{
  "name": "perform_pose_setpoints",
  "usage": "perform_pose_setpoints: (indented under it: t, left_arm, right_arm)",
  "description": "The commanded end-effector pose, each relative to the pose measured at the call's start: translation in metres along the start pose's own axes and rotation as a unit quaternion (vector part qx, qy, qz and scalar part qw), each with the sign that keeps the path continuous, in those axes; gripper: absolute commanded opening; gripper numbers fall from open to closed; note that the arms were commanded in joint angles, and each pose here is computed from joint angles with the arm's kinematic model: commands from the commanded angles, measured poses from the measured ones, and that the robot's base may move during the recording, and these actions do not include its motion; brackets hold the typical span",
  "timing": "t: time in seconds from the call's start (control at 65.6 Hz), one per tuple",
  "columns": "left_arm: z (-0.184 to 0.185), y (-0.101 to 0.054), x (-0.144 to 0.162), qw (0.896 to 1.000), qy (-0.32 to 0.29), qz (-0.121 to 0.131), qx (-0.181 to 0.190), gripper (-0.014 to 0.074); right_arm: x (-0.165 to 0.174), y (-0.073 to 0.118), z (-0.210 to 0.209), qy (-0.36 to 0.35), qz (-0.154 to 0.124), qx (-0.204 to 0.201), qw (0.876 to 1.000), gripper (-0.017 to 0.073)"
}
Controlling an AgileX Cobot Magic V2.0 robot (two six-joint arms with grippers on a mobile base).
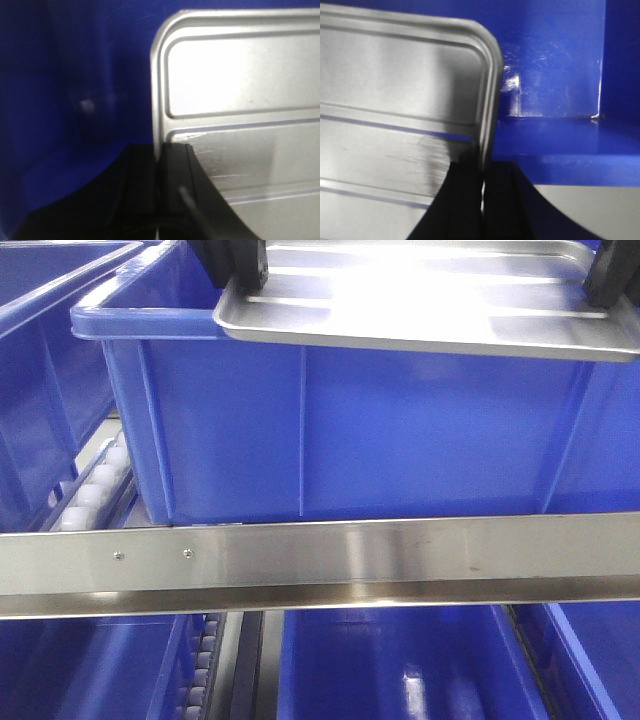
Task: Grab silver tray and place in blue box
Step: 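Lower the silver tray with both grippers into the blue bin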
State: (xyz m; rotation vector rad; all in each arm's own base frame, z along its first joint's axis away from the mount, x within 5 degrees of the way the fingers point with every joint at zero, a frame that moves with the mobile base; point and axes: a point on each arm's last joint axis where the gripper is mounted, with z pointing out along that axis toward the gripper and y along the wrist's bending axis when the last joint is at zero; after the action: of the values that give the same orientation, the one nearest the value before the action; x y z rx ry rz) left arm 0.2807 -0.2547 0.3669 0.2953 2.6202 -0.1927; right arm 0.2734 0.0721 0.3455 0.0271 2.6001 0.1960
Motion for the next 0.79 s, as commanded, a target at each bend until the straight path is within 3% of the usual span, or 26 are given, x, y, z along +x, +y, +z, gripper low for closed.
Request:
perform_pose_setpoints:
  t: [0.0, 0.457, 0.778]
  left_arm:
    - [-0.026, 0.009, -0.002, 1.0, -0.021, 0.01, -0.014, -0.0105]
    - [-0.026, 0.009, -0.002, 1.0, -0.022, 0.01, -0.013, -0.0105]
    - [-0.038, 0.005, -0.013, 0.997, -0.07, 0.01, 0.015, -0.0105]
  right_arm:
    - [-0.012, -0.001, -0.022, -0.065, -0.014, -0.002, 0.998, 0.0059]
    - [-0.012, -0.001, -0.022, -0.067, -0.014, -0.002, 0.998, 0.0059]
    - [-0.022, 0.001, -0.037, -0.088, -0.018, -0.007, 0.996, 0.0059]
